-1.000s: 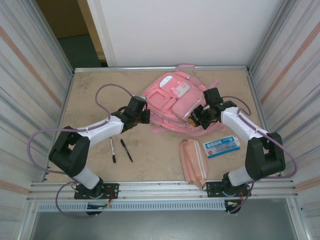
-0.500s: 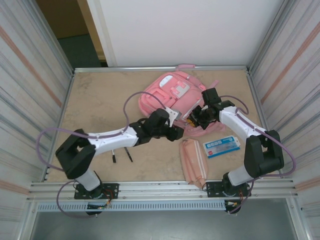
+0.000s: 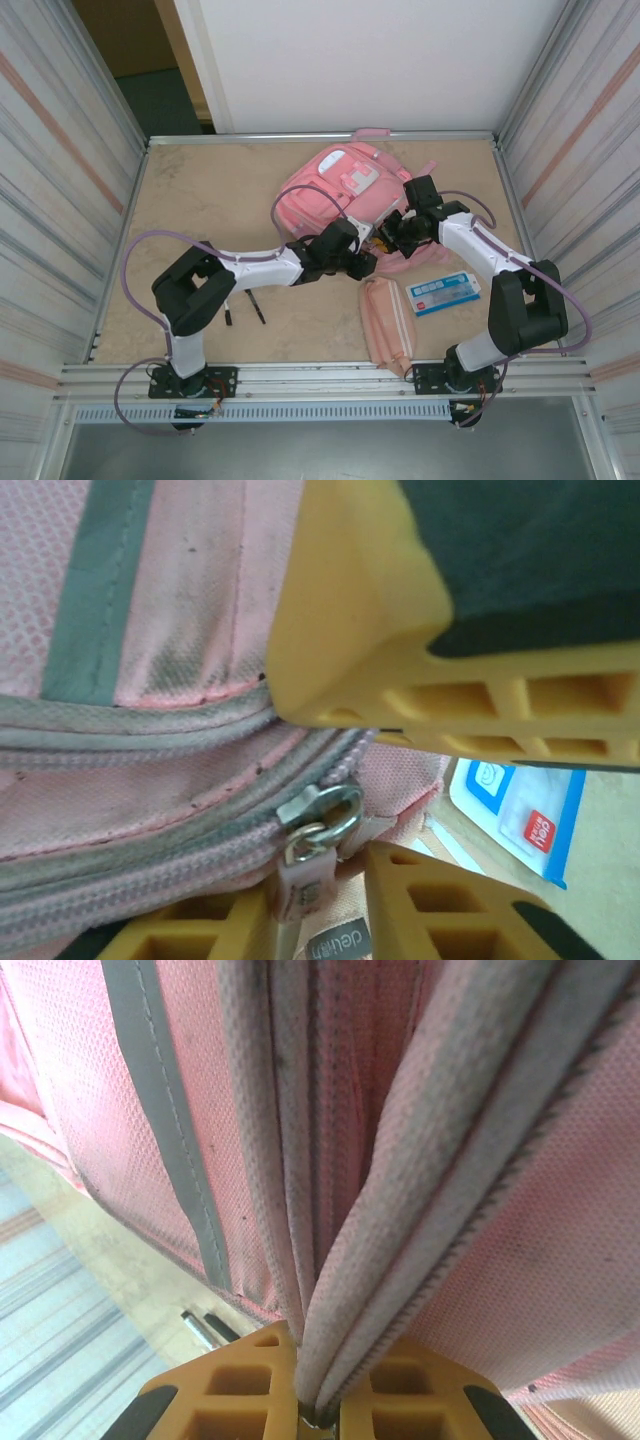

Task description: Pack the student bag

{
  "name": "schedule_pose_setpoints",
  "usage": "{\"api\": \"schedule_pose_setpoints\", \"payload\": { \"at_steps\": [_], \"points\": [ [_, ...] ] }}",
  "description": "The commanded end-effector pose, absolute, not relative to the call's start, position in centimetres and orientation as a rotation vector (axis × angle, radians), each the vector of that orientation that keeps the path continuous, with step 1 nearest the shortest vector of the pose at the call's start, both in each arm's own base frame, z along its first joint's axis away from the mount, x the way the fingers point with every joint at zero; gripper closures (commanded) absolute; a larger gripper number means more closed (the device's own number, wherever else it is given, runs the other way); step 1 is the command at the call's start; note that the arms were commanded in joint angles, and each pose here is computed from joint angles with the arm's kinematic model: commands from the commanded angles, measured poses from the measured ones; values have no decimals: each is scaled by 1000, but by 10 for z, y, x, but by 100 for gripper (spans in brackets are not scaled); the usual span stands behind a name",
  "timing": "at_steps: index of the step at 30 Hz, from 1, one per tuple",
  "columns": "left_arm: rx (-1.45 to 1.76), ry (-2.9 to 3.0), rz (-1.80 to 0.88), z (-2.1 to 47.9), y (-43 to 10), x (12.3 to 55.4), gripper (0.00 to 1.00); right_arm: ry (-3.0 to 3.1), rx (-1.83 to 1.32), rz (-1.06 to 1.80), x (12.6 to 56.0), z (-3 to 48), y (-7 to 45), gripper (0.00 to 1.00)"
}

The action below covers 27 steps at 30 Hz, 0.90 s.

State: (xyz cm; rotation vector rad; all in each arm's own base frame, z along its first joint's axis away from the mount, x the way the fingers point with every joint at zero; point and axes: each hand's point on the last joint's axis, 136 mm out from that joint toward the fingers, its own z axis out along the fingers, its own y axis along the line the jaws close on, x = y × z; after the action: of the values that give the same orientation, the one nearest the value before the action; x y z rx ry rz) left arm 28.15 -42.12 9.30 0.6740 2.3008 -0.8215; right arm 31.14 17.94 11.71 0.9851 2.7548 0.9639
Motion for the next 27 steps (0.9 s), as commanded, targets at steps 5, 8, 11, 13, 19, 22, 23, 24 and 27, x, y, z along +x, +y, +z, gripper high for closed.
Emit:
{"api": "schedule_pose_setpoints", "payload": {
  "at_steps": [5,8,11,13,19,22,23,24,27],
  "points": [
    [578,2228,-766,121,-413,310,78,2748,858,1083,313,137,193,95],
    [540,2219,-774,126,-401,310,64,2752,856,1081,313,137,192,95],
    [511,2197,-783,131,-392,311,62,2752,849,1085,313,138,193,95],
    [520,2197,-801,131,-392,313,64,2754,844,1086,314,138,195,95],
    [520,2168,-871,135,-396,321,74,2764,818,1095,314,140,201,95],
    [562,2156,-900,137,-403,320,79,2770,813,1095,312,140,203,95],
    [573,2155,-900,135,-403,320,80,2767,808,1096,313,141,203,96],
    [600,2140,-914,137,-406,318,83,2769,808,1093,312,140,203,96],
    [663,2093,-943,143,-409,313,95,2775,807,1080,312,139,201,96]
  ]
}}
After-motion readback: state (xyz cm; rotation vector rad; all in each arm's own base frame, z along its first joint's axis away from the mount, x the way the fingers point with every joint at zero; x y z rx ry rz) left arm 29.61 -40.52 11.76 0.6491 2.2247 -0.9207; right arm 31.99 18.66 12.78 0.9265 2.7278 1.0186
